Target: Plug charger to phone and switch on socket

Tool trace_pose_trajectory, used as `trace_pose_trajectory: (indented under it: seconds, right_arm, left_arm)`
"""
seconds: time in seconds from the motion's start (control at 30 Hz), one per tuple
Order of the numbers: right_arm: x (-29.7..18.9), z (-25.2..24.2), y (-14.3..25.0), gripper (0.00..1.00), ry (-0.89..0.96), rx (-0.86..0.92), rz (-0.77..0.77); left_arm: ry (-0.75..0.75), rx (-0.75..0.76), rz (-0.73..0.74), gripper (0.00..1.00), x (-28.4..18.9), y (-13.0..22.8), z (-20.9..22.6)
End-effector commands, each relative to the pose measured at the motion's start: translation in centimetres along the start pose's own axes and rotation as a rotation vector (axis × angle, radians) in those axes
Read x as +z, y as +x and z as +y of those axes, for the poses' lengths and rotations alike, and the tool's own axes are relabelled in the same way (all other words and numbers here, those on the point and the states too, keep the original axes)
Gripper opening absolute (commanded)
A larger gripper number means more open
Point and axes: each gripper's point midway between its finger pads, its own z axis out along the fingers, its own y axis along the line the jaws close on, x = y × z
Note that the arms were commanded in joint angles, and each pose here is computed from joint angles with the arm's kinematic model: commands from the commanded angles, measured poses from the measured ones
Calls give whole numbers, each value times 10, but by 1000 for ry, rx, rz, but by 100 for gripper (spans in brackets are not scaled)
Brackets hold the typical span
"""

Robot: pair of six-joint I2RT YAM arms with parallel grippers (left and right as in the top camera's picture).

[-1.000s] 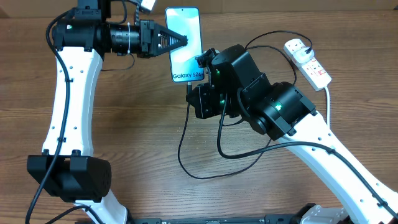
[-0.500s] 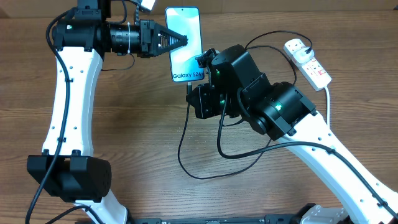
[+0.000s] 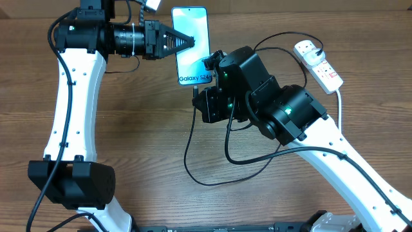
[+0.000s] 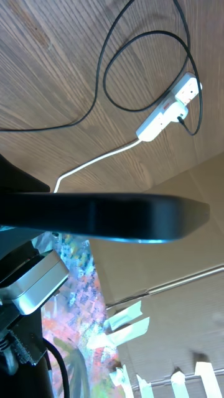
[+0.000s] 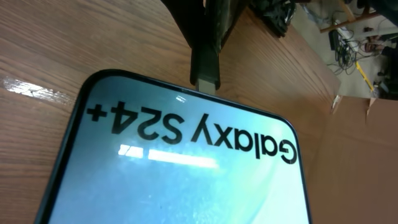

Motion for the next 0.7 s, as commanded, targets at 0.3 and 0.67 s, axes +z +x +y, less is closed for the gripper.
trace_pose_trajectory:
  seconds: [0.3,0.67]
  right_arm:
    - [-8,5,-7,4,-4,-16,-35]
    - [-8,5,-7,4,-6,-17,-38]
  left_arm:
    - [39,62,-1,4,-3,1,-9]
    - [13,43,2,4,-3,2,-4]
